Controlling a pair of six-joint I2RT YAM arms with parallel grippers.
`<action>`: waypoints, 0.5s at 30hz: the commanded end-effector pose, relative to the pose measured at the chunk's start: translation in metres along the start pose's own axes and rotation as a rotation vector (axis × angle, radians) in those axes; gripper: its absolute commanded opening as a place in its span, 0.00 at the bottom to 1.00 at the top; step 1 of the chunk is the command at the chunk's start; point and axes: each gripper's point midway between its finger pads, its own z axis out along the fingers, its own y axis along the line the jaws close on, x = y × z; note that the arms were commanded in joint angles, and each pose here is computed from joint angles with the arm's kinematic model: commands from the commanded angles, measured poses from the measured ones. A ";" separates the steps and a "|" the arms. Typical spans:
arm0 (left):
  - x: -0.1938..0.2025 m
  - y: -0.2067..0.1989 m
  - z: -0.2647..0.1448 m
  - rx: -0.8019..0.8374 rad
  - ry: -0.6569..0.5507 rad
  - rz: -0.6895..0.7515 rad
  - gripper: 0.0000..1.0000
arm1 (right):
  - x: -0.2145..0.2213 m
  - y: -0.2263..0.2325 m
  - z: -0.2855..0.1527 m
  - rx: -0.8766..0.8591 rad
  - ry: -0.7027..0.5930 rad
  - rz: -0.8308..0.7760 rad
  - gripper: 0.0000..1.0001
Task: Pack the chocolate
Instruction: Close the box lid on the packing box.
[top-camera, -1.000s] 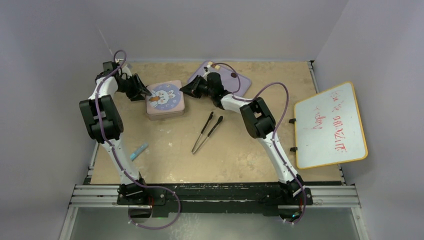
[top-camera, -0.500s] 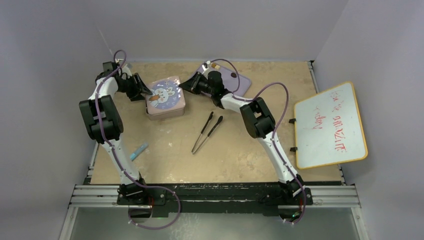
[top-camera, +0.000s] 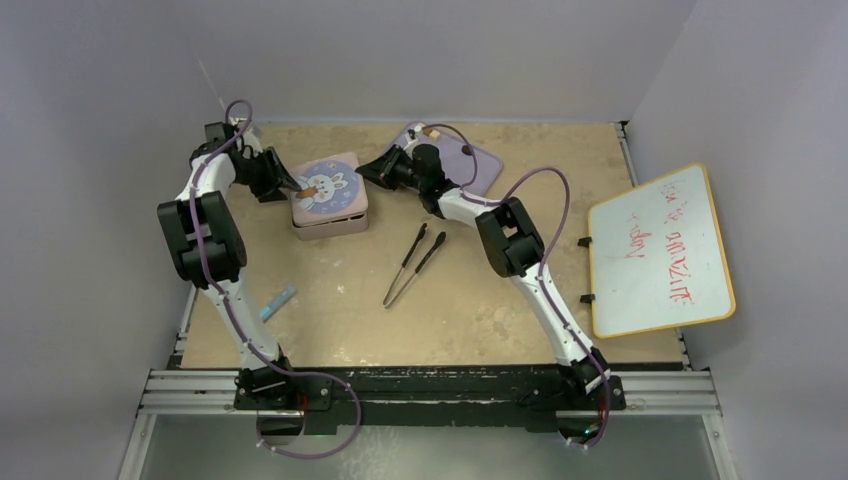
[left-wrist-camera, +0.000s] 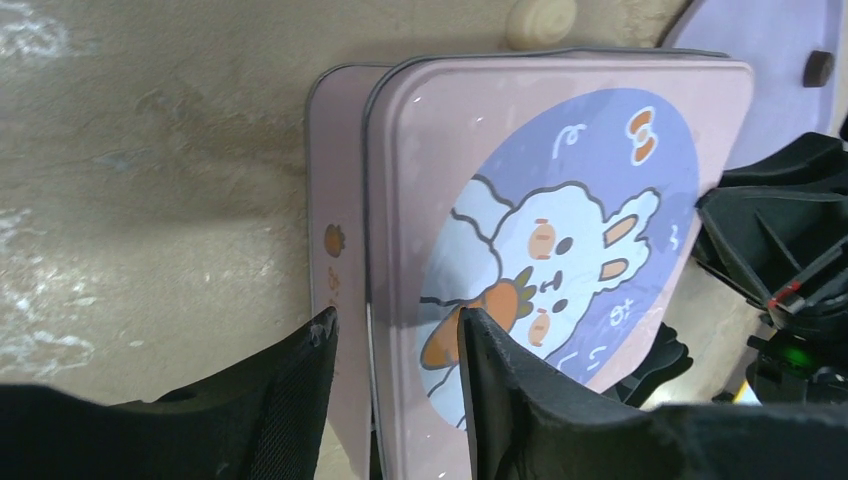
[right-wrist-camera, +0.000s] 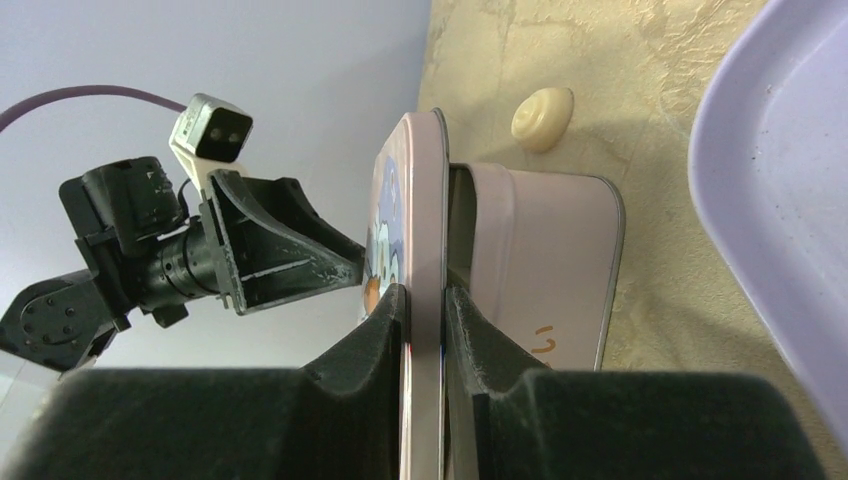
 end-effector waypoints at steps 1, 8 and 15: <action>-0.013 0.000 -0.017 -0.067 -0.043 0.037 0.45 | -0.006 -0.003 0.001 0.039 -0.035 0.014 0.03; -0.011 0.003 -0.019 -0.083 -0.032 0.042 0.42 | 0.001 -0.008 -0.003 0.074 -0.026 0.032 0.05; -0.011 0.008 -0.020 -0.112 -0.030 0.042 0.41 | 0.009 0.005 -0.011 0.094 0.021 -0.045 0.09</action>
